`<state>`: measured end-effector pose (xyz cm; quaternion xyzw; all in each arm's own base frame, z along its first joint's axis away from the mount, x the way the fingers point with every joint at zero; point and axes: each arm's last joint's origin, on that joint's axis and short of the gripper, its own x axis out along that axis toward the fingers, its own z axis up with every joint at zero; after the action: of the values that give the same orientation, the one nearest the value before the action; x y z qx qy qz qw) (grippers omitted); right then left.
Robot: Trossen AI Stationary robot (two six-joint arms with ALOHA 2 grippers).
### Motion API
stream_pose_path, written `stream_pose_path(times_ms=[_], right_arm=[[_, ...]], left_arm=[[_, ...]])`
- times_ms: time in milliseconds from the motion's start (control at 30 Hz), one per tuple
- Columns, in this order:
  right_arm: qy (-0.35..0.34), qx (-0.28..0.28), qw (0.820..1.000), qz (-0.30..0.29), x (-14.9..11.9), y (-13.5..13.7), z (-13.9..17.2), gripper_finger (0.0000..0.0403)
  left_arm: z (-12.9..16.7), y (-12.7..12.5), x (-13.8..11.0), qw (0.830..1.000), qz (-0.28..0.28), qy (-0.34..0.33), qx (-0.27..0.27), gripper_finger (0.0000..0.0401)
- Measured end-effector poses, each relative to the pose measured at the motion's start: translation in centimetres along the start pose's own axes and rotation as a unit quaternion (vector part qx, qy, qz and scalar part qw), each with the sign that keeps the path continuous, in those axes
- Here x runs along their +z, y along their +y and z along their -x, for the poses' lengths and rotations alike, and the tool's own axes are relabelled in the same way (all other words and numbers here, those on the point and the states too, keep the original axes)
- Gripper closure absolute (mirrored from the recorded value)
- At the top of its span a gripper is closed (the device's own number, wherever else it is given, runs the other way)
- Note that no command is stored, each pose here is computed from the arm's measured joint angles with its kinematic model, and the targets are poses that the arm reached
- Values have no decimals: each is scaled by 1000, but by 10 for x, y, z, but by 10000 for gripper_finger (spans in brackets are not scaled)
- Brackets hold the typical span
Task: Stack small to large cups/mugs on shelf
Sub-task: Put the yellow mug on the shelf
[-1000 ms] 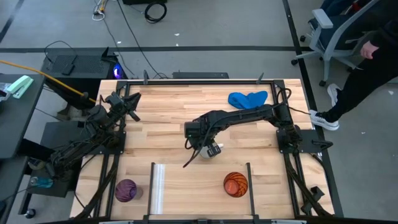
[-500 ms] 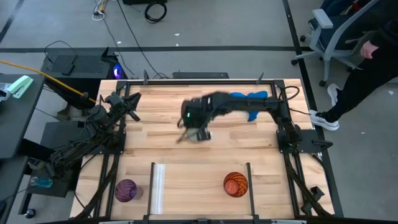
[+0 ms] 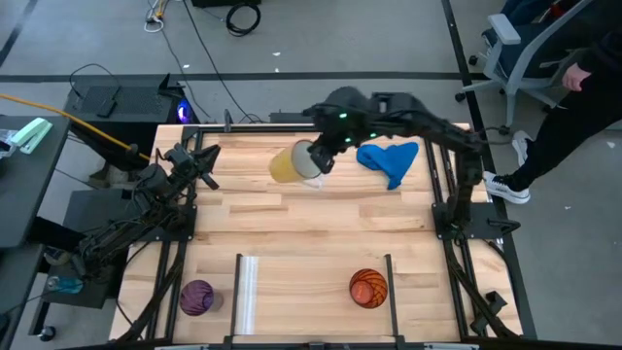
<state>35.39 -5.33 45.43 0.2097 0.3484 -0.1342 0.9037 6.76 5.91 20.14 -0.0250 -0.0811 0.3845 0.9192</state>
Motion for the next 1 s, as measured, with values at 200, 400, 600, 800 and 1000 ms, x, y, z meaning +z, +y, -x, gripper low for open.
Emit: stream_pose_path(times_ms=[200, 400, 600, 800, 1000], right_arm=[[-34, 50, 997, -40, -10, 22, 44, 387], [-30, 101, 994, -43, -30, 58, 66, 387], [-10, 131, 991, -27, -51, 93, 68, 387], [12, 156, 987, 28, -72, 128, 58, 387], [24, 150, 984, 91, -88, 148, 43, 387]], left_arm=[[0, 0, 0, 1000, 3, 1, 0, 353], [0, 0, 0, 1000, 11, 1, 0, 354], [0, 0, 0, 1000, 13, 1, 0, 357], [0, 0, 0, 1000, 13, 2, 0, 359], [0, 0, -2, 1000, 13, 9, 1, 361]])
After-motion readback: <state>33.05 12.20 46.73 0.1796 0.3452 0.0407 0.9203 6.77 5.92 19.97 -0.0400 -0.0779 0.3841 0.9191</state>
